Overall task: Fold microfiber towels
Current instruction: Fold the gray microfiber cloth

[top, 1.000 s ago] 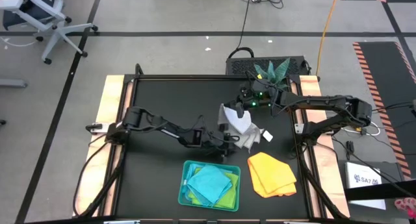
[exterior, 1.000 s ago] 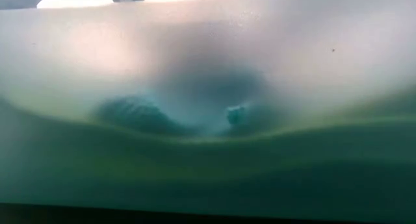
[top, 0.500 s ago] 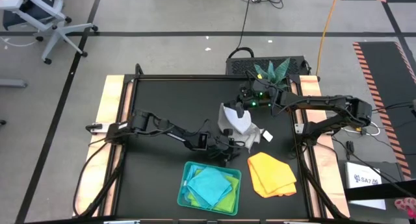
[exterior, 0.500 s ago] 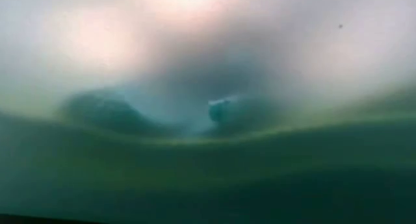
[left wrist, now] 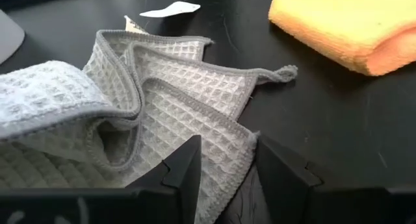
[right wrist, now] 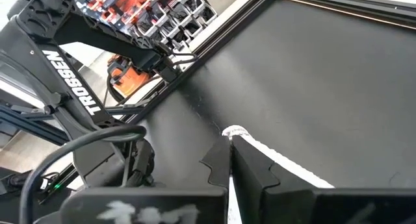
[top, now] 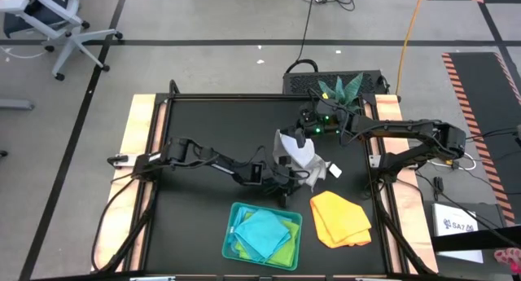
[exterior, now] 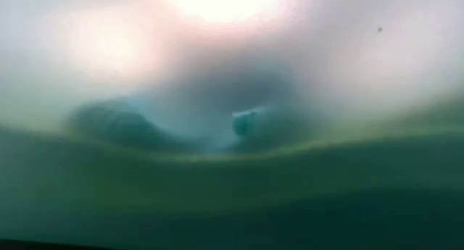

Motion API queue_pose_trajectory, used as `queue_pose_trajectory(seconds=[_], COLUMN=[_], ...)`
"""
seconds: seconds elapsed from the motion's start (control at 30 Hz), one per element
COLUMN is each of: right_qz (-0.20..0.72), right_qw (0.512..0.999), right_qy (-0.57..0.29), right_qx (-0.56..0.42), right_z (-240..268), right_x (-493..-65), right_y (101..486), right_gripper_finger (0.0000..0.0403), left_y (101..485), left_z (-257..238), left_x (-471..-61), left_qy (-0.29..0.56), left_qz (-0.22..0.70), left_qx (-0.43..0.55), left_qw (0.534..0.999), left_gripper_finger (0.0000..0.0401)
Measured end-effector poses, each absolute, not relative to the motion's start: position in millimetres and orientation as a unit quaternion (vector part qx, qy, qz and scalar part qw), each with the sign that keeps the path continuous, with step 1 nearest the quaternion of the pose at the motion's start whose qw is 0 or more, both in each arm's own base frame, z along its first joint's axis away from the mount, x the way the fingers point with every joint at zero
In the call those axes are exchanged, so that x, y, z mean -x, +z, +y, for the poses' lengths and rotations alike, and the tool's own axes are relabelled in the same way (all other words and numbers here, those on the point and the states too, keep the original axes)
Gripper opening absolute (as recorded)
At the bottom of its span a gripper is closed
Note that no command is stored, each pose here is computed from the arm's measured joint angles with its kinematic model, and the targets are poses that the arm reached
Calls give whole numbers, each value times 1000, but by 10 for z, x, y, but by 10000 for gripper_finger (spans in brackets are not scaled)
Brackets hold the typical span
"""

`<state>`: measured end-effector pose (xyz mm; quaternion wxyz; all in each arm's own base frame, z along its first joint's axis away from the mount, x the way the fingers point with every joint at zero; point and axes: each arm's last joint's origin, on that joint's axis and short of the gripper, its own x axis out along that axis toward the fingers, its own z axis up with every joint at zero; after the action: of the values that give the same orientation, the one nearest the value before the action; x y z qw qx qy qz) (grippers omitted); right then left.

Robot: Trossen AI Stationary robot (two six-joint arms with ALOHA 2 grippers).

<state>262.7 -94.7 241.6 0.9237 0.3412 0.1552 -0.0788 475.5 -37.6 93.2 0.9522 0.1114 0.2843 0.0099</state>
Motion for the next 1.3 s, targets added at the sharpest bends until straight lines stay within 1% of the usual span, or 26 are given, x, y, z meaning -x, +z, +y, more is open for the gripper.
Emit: queue_pose_trajectory(seconds=[0.1, 0.2, 0.3, 0.4, 0.43, 0.53, 0.63, 0.77, 0.93, 1.07, 1.17, 1.3], right_qz=[155, 155, 154, 154, 154, 154, 155, 156, 157, 144, 125, 87], right_qw=[924, 924, 925, 925, 925, 925, 925, 927, 930, 936, 941, 949], right_qy=[-78, -78, -78, -78, -78, -78, -77, -77, -75, -71, -66, -40], right_qx=[-341, -340, -340, -340, -340, -340, -339, -332, -322, -313, -307, -300], right_z=[-947, -947, -947, -947, -947, -947, -947, -949, -951, -939, -916, -848], right_x=[-2627, -2627, -2628, -2628, -2628, -2628, -2627, -2626, -2623, -2592, -2533, -2386], right_y=[2417, 2418, 2419, 2419, 2419, 2419, 2418, 2415, 2415, 2482, 2588, 2815], right_gripper_finger=[0, 0, 0, 0, 0, 0, 0, 0, 0, 0, 0, 0], left_y=[925, 925, 930, 932, 936, 933, 1035, 1402, 2047, 2557, 2903, 3317], left_z=[-366, -367, -373, -377, -377, -380, -344, -247, -161, -133, -100, -28], left_x=[-4747, -4747, -4750, -4752, -4754, -4753, -4710, -4583, -4272, -3904, -3577, -3148], left_qy=[7, 1, 0, -4, -6, 1, 16, 54, 88, 116, 158, 225], left_qz=[292, 292, 289, 285, 283, 285, 306, 337, 371, 393, 402, 381], left_qx=[-107, -104, -95, -62, -48, -10, 23, 18, -27, -51, -56, -52], left_qw=[950, 951, 953, 957, 958, 959, 952, 940, 924, 911, 900, 895], left_gripper_finger=[128, 103, 67, 20, 10, 8, 3, 2, 2, 1, 1, 1])
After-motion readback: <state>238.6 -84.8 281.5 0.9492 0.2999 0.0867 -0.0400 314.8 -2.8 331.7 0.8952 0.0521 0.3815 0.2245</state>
